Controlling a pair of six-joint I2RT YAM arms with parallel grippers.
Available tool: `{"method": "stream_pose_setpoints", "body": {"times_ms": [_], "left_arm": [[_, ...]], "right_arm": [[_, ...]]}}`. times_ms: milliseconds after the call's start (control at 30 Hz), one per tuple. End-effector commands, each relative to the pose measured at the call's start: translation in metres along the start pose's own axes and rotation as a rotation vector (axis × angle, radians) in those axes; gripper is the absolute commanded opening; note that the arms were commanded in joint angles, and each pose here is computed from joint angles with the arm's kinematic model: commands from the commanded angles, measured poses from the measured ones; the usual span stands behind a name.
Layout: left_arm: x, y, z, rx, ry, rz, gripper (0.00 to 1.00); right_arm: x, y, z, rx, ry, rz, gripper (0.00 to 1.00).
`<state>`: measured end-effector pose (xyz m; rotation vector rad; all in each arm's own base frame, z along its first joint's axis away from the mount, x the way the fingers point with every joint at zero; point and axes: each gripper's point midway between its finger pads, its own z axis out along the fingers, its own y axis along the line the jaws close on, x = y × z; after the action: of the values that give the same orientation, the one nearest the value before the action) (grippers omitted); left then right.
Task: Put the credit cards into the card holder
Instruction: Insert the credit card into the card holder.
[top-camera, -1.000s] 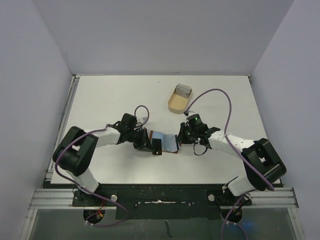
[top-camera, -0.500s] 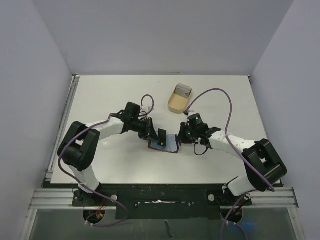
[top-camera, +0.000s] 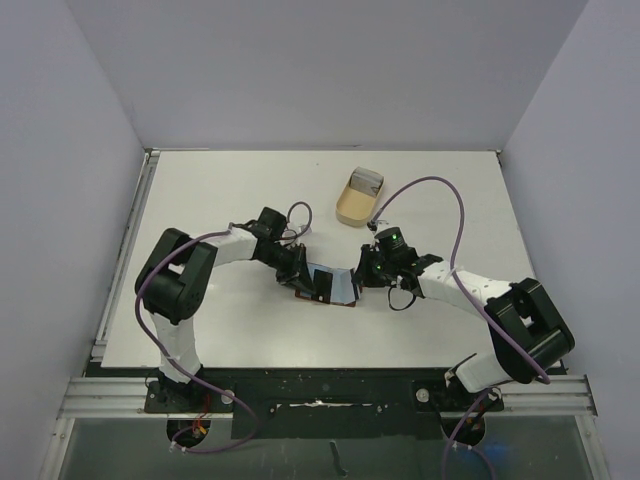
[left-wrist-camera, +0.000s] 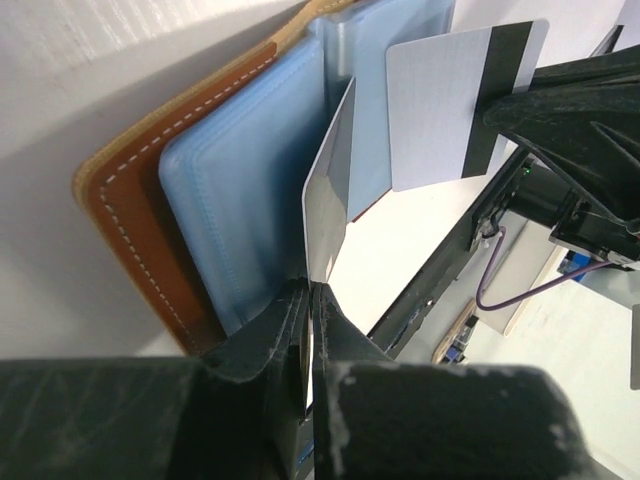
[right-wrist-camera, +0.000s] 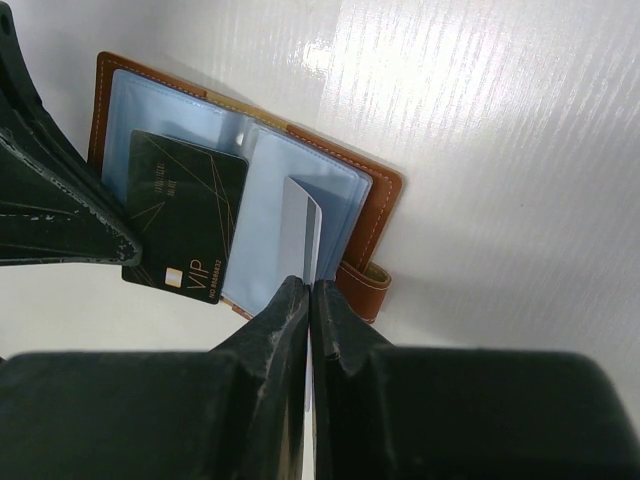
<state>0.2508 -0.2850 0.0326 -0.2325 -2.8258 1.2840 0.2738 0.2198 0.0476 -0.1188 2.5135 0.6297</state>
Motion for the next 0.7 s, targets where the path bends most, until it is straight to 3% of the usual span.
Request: {"method": "stream_pose_setpoints", "body": {"times_ms": [0, 667], "left_arm": [[-0.008, 0.011, -0.007, -0.067, -0.003, 0.025, 0.0], [-0.017, 0.01, 0.004, -0.058, 0.016, -0.005, 0.0]], "right_arm": [[0.001, -0.013, -0.006, 0.05, -0.007, -0.028, 0.0], [0.002, -0.014, -0.006, 0.052, -0.007, -0.025, 0.0]]}}
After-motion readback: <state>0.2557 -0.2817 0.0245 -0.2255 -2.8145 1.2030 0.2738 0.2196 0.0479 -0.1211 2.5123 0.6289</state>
